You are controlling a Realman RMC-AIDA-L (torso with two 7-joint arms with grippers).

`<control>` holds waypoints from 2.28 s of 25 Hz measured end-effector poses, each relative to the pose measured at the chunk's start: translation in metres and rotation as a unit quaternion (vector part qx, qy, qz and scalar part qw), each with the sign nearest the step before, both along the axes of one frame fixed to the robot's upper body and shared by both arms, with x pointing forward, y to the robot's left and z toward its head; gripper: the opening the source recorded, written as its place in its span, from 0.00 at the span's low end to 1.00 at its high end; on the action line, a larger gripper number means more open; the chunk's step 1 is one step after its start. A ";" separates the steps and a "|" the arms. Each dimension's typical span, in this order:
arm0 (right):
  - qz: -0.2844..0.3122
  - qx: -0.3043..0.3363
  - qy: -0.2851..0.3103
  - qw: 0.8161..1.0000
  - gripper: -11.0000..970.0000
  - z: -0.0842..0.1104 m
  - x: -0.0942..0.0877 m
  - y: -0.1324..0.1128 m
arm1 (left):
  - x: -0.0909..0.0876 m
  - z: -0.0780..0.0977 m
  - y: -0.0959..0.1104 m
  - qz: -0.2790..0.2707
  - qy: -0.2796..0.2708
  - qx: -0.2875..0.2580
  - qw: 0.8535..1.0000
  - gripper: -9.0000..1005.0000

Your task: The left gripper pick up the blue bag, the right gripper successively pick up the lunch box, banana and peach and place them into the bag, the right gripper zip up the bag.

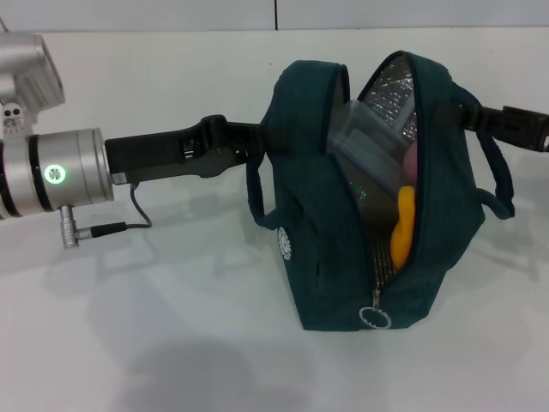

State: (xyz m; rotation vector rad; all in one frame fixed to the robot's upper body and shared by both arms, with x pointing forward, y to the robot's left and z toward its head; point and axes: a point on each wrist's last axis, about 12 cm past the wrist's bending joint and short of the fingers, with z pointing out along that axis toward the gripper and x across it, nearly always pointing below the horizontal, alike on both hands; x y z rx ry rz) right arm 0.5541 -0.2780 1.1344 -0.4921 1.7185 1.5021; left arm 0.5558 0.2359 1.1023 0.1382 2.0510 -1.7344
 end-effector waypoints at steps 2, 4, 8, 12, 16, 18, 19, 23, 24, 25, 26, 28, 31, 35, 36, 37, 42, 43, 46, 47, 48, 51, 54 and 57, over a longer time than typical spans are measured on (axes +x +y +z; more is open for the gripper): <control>0.003 0.001 -0.001 1.000 0.14 -0.001 -0.003 -0.001 | -0.001 0.000 0.000 -0.003 0.001 -0.002 1.000 0.05; 0.004 0.002 -0.003 1.000 0.18 -0.002 -0.005 -0.002 | -0.002 0.000 0.000 -0.005 0.001 -0.003 1.000 0.05; -0.002 0.006 -0.015 1.000 0.26 -0.004 -0.012 -0.006 | -0.002 0.000 0.001 -0.006 0.001 -0.002 1.000 0.05; -0.014 0.007 -0.025 1.000 0.36 -0.008 -0.019 -0.013 | -0.002 0.000 0.001 -0.008 0.000 -0.002 1.000 0.05; -0.037 0.015 -0.044 0.998 0.42 -0.013 -0.030 -0.023 | -0.003 0.000 0.001 -0.009 0.001 -0.002 1.000 0.05; -0.048 0.023 -0.062 0.997 0.42 -0.014 -0.037 -0.029 | -0.004 -0.001 0.001 -0.010 0.002 -0.001 1.000 0.05; -0.053 0.026 -0.071 0.996 0.42 -0.015 -0.040 -0.032 | -0.004 -0.001 0.001 -0.011 0.003 0.000 1.000 0.05; -0.079 0.033 -0.150 0.985 0.45 -0.019 -0.063 -0.044 | -0.005 -0.002 0.002 -0.011 0.006 0.001 1.000 0.05; -0.084 0.033 -0.170 0.981 0.47 -0.021 -0.069 -0.046 | -0.005 -0.002 0.002 -0.011 0.006 0.001 1.000 0.05; -0.089 0.035 -0.194 0.976 0.49 -0.022 -0.076 -0.049 | -0.006 -0.002 0.002 -0.011 0.006 0.001 1.000 0.05; -0.092 0.037 -0.211 0.973 0.51 -0.024 -0.082 -0.051 | -0.006 -0.002 0.002 -0.011 0.007 0.001 1.000 0.05; -0.094 0.038 -0.244 0.964 0.55 -0.028 -0.094 -0.053 | -0.006 -0.003 0.003 -0.010 0.007 0.001 1.000 0.05; -0.085 0.027 -0.277 0.957 0.63 -0.039 -0.112 -0.050 | -0.007 -0.003 0.003 -0.011 0.007 0.002 1.000 0.05; -0.066 0.008 -0.312 0.948 0.72 -0.060 -0.137 -0.040 | -0.007 -0.004 0.002 -0.015 0.008 0.004 1.000 0.05; -0.061 0.003 -0.314 0.947 0.75 -0.066 -0.143 -0.038 | -0.008 -0.004 0.002 -0.016 0.009 0.004 1.000 0.05; -0.056 -0.003 -0.313 0.948 0.77 -0.071 -0.147 -0.035 | -0.008 -0.005 0.001 -0.016 0.010 0.003 1.000 0.05; -0.059 -0.051 -0.292 0.953 0.87 -0.099 -0.163 -0.022 | -0.009 -0.006 0.001 -0.018 0.011 0.002 1.000 0.05; -0.063 -0.064 -0.282 0.955 0.89 -0.103 -0.163 -0.021 | -0.009 -0.006 0.000 -0.018 0.011 0.001 1.000 0.05; -0.056 -0.091 -0.261 0.959 0.91 -0.113 -0.161 -0.017 | -0.010 -0.006 -0.001 -0.021 0.012 -0.001 1.000 0.05; -0.051 -0.096 -0.257 0.960 0.91 -0.115 -0.160 -0.015 | -0.010 -0.006 -0.001 -0.022 0.012 -0.002 1.000 0.05; -0.047 -0.103 -0.252 0.961 0.91 -0.117 -0.159 -0.013 | -0.010 -0.006 -0.001 -0.023 0.012 -0.003 1.000 0.05; -0.040 -0.112 -0.243 0.963 0.91 -0.121 -0.155 -0.008 | -0.012 -0.006 -0.002 -0.026 0.013 -0.006 1.000 0.05; -0.033 -0.130 -0.235 0.963 0.91 -0.126 -0.151 -0.005 | -0.013 -0.007 -0.003 -0.027 0.015 -0.009 0.999 0.05; -0.031 -0.139 -0.232 0.962 0.91 -0.128 -0.148 -0.004 | -0.014 -0.007 -0.003 -0.027 0.013 -0.010 1.000 0.05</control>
